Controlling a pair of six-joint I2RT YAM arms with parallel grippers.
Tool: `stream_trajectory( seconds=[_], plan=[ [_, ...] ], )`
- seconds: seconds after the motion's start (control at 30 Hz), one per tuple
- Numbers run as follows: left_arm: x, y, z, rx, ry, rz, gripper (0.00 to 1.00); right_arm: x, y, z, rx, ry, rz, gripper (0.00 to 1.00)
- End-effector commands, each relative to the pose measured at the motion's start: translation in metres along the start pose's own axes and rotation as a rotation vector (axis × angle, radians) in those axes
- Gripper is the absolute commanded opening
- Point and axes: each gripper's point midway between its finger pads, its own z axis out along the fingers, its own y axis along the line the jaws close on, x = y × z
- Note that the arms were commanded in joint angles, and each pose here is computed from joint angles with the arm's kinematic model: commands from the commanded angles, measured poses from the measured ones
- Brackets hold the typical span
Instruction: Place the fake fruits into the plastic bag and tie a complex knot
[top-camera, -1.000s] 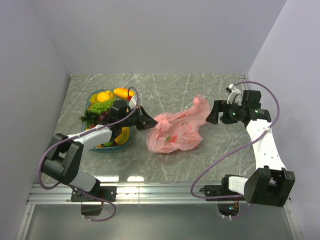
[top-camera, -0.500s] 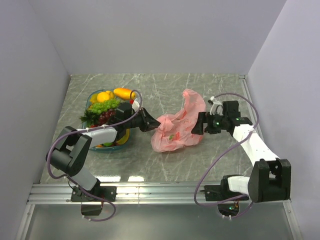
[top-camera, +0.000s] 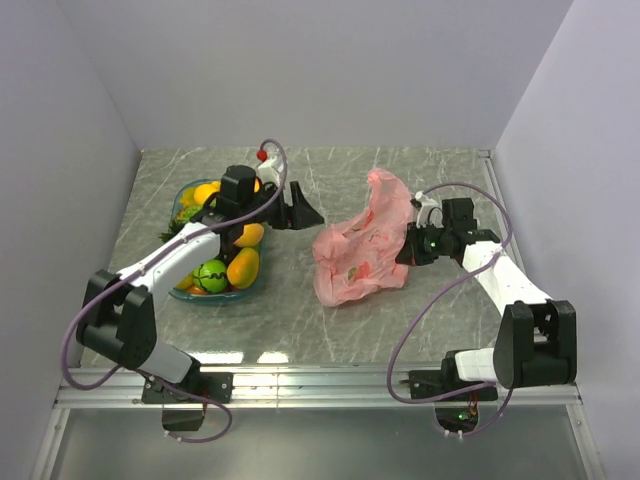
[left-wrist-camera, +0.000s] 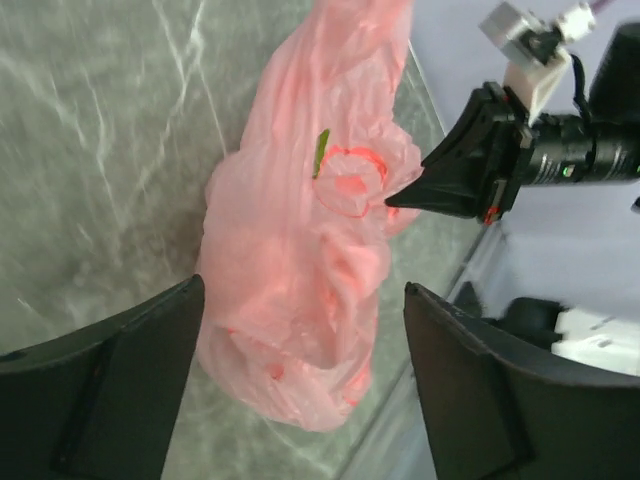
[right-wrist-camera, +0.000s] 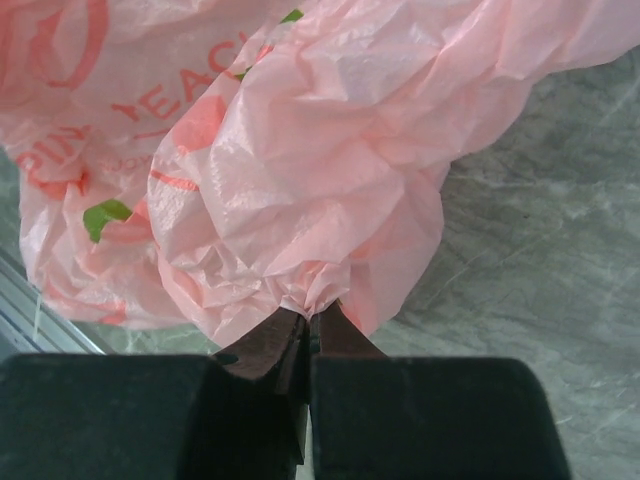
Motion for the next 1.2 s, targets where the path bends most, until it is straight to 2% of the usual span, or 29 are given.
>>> stream_trajectory(
  seconds=[0.0,0.1,0.13,0.17,0.23,0.37,0.4,0.43,0.53,0.6,0.63,0.7,0.8,0.93,1.13,1.17],
  plan=[
    [-0.007,-0.018,-0.011,-0.014,0.020,0.327,0.88,-0.020,0.013,-0.014,-0.042,-0.050,-0.079,0.00],
    [0.002,-0.035,0.005,-0.005,0.071,0.460,0.91,-0.019,0.013,-0.012,-0.049,-0.031,-0.068,0.00],
    [0.003,-0.035,0.011,-0.033,0.078,0.488,0.99,-0.019,0.014,-0.013,-0.053,-0.030,-0.067,0.00],
    [0.009,-0.045,0.016,-0.030,0.108,0.528,0.99,-0.019,0.014,-0.013,-0.057,-0.023,-0.062,0.00],
    [0.021,-0.036,0.031,-0.062,0.164,0.536,0.99,-0.021,0.015,-0.014,-0.058,-0.027,-0.068,0.00],
    [0.028,-0.014,0.045,-0.190,0.193,0.565,0.97,-0.020,0.016,-0.016,-0.061,-0.019,-0.076,0.00],
    [0.032,-0.007,0.047,-0.211,0.216,0.566,0.92,-0.021,0.017,-0.017,-0.061,-0.019,-0.086,0.00],
    [0.034,-0.001,0.048,-0.237,0.234,0.568,0.76,-0.020,0.015,-0.017,-0.053,-0.016,-0.087,0.00],
    [0.032,0.018,0.044,-0.309,0.271,0.548,0.44,-0.018,0.011,-0.020,-0.042,-0.007,-0.096,0.00],
    [0.027,0.020,0.035,-0.307,0.263,0.539,0.36,-0.017,0.007,-0.021,-0.034,0.002,-0.102,0.00],
    [0.028,0.022,0.030,-0.309,0.273,0.533,0.19,-0.016,0.005,-0.022,-0.027,0.004,-0.101,0.00],
    [0.025,0.028,0.020,-0.300,0.280,0.512,0.00,-0.016,-0.003,-0.024,-0.008,0.006,-0.104,0.00],
    [0.015,0.044,-0.002,-0.321,0.270,0.463,0.00,-0.014,-0.022,-0.032,0.034,0.015,-0.102,0.00],
    [-0.004,0.066,-0.030,-0.372,0.231,0.514,0.00,-0.007,-0.053,-0.042,0.113,0.054,-0.131,0.00],
    [0.009,0.071,-0.046,-0.383,0.288,0.575,0.00,-0.014,-0.102,-0.054,0.205,0.114,-0.204,0.00],
    [0.014,0.071,-0.047,-0.372,0.304,0.574,0.00,-0.028,-0.109,-0.057,0.232,0.094,-0.232,0.00]
  ],
)
